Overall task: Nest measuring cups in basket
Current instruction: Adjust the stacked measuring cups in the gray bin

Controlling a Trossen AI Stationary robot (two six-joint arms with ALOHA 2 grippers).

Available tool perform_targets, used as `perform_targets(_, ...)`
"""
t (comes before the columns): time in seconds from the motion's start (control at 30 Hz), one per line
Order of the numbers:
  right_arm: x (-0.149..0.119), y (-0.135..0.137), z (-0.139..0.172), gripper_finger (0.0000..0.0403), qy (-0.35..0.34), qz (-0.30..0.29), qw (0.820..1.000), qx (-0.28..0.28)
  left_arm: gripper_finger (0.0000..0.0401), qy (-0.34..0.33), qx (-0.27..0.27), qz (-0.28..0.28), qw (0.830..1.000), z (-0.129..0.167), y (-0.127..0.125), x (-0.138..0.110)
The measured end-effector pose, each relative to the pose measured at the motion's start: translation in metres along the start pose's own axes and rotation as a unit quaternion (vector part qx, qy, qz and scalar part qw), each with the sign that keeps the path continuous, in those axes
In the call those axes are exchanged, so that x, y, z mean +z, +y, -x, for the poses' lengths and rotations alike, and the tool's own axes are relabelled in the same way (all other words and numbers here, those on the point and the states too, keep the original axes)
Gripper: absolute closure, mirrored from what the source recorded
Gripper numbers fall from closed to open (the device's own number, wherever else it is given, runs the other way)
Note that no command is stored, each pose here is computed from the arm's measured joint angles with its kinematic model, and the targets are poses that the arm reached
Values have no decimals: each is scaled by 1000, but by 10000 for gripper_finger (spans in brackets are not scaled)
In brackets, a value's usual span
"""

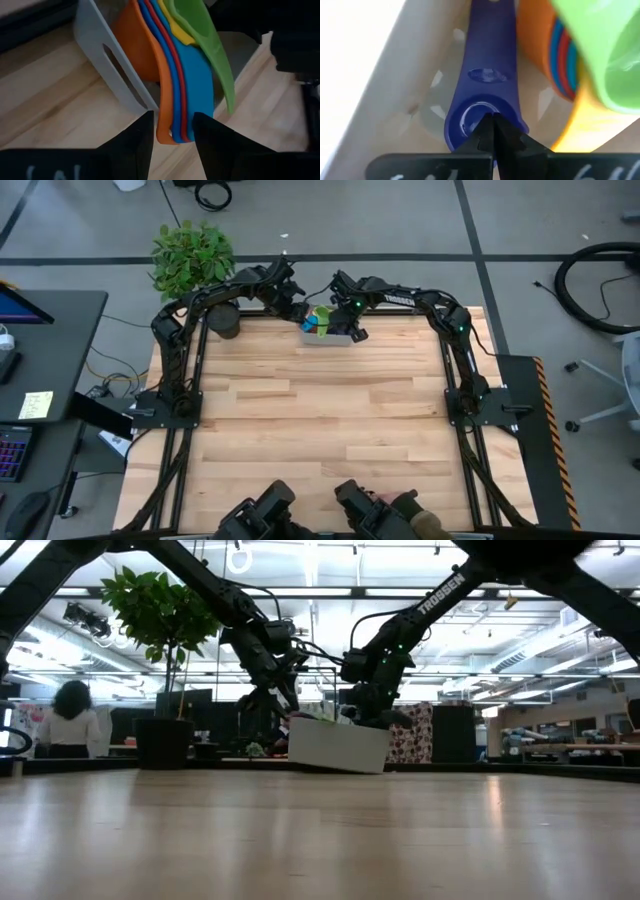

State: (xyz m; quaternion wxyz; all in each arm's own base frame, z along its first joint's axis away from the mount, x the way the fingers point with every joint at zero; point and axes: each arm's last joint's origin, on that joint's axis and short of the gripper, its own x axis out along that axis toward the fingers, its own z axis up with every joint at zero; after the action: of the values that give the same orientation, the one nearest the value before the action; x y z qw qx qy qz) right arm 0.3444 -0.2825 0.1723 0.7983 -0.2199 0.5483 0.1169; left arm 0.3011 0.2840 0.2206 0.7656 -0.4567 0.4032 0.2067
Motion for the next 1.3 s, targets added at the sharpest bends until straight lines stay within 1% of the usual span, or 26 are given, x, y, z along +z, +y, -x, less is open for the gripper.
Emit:
perform_targets(0.1,4,-5,5,400,-6,-11,1000,-7,260,-20,24,-11,999,8,-3,0)
perform_targets(0.3,9,-4,7,401,-4,-8,1000,-2,260,-77,71,-35,994,40,-16,-2)
perform_targets(0.43,13,0,7,401,-1,-4,1000,10,260,-110,79,-47,990,61,-25,-4)
perform_targets(0.57,17,2,7,398,-12,15,1000,13,260,-125,83,-51,987,73,-30,-6)
perform_targets(0.7,24,2,7,382,-20,15,1000,7,260,-124,86,-51,987,74,-30,-7)
perform_targets(0.87,29,5,7,353,-23,18,1000,8,260,-126,85,-51,987,74,-30,-7)
perform_targets(1.03,29,5,7,311,7,15,1000,-3,260,-124,82,-51,988,74,-31,-7)
perform_targets(1.13,26,9,8,291,23,37,999,15,260,-123,81,-53,988,73,-32,-8)
perform_targets(1.2,22,9,8,286,27,53,998,24,260,-121,80,-59,988,73,-33,-8)
perform_targets(1.3,16,8,4,287,23,61,998,13,260,-115,74,-66,988,72,-35,-9)
